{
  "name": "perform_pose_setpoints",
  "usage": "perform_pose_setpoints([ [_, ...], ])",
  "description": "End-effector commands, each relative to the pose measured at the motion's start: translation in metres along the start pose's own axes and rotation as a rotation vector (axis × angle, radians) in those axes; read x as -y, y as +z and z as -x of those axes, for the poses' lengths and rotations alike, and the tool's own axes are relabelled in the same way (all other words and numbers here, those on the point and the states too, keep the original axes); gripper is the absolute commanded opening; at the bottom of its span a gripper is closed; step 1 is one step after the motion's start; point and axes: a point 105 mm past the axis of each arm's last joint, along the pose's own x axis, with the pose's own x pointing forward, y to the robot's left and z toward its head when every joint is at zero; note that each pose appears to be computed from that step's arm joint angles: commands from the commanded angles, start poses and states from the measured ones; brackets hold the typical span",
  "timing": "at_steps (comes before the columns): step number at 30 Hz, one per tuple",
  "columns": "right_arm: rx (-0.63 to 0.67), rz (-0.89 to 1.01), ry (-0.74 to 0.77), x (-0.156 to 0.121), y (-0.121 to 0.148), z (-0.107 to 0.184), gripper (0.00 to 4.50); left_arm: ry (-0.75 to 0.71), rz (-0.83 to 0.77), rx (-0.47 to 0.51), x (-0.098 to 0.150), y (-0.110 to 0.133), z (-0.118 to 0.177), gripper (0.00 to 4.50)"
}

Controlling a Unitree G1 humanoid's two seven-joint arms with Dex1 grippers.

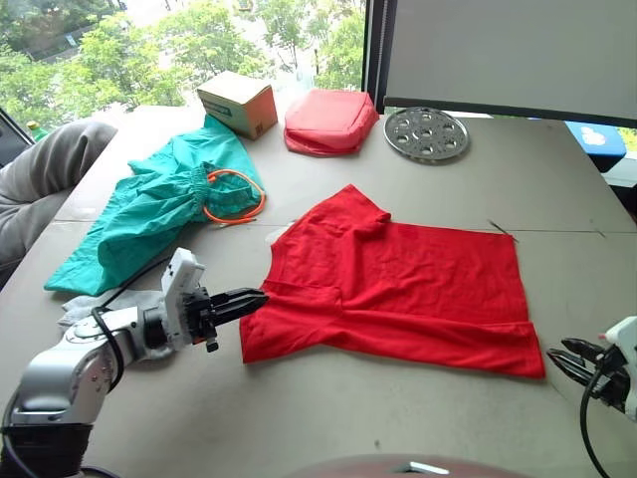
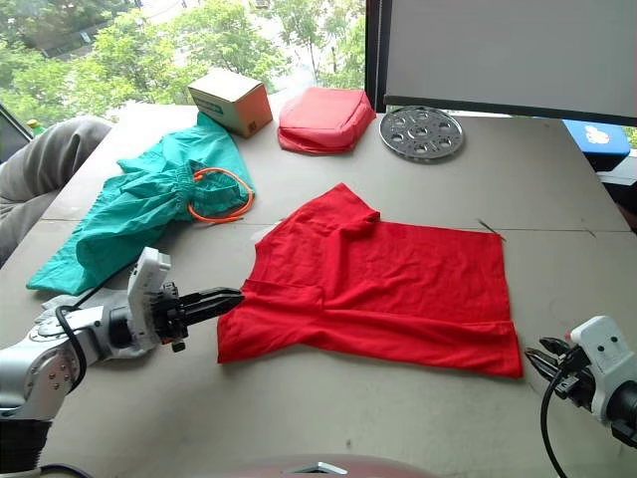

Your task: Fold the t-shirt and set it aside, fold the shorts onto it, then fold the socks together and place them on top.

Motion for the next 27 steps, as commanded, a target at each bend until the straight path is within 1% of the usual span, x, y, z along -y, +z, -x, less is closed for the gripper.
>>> perform_pose_setpoints([
  [1, 0.01, 0.147, 0.116, -0.018, 0.015, 0.004, 3.27, -0.091, -0.084, -0.039, 0.024, 0.007, 0.003, 2.75],
  [2, 0.003, 0.163, 0.146, -0.023, 0.014, 0.004, 3.71, -0.112, -0.103, -0.055, 0.029, 0.006, 0.003, 3.16],
  [3, -0.004, 0.178, 0.166, -0.026, 0.014, 0.004, 4.22, -0.129, -0.133, -0.078, 0.033, 0.003, 0.003, 3.68],
  [5, -0.034, 0.238, 0.2, -0.03, 0.009, 0.002, 4.26, -0.149, -0.252, -0.137, 0.037, -0.01, 0.001, 4.44],
  [6, -0.043, 0.259, 0.207, -0.03, 0.006, 0.001, 4.26, -0.149, -0.289, -0.148, 0.037, -0.015, -0.001, 4.44],
  [9, -0.085, 0.299, 0.229, -0.032, -0.008, 0.0, 4.26, -0.106, -0.412, -0.19, 0.026, -0.036, -0.006, 4.44],
  [11, -0.096, 0.296, 0.228, -0.031, -0.014, 0.0, 4.26, -0.087, -0.45, -0.21, 0.021, -0.046, -0.008, 4.44],
  [12, -0.102, 0.288, 0.221, -0.03, -0.017, 0.001, 4.26, -0.101, -0.467, -0.233, 0.022, -0.054, -0.007, 4.44],
  [16, -0.121, 0.23, 0.188, -0.021, -0.031, -0.002, 4.26, -0.05, -0.459, -0.209, 0.012, -0.062, -0.013, 4.44],
  [18, -0.121, 0.222, 0.187, -0.017, -0.033, -0.005, 4.26, -0.06, -0.457, -0.219, 0.012, -0.066, -0.014, 4.44],
  [21, -0.103, 0.219, 0.205, -0.014, -0.029, -0.014, 4.26, -0.071, -0.467, -0.237, 0.012, -0.071, -0.014, 4.44],
  [22, -0.093, 0.215, 0.212, -0.014, -0.026, -0.019, 4.26, -0.069, -0.464, -0.24, 0.011, -0.071, -0.014, 4.21],
  [24, -0.087, 0.21, 0.222, -0.011, -0.025, -0.027, 3.73, -0.067, -0.457, -0.251, 0.008, -0.074, -0.014, 3.6],
  [25, -0.101, 0.21, 0.241, -0.012, -0.027, -0.03, 3.49, -0.071, -0.452, -0.257, 0.008, -0.075, -0.014, 3.19],
  [26, -0.113, 0.211, 0.256, -0.013, -0.03, -0.031, 3.07, -0.075, -0.447, -0.263, 0.008, -0.076, -0.014, 2.78],
  [27, -0.122, 0.21, 0.268, -0.013, -0.032, -0.033, 2.58, -0.08, -0.445, -0.271, 0.007, -0.077, -0.014, 2.28],
])
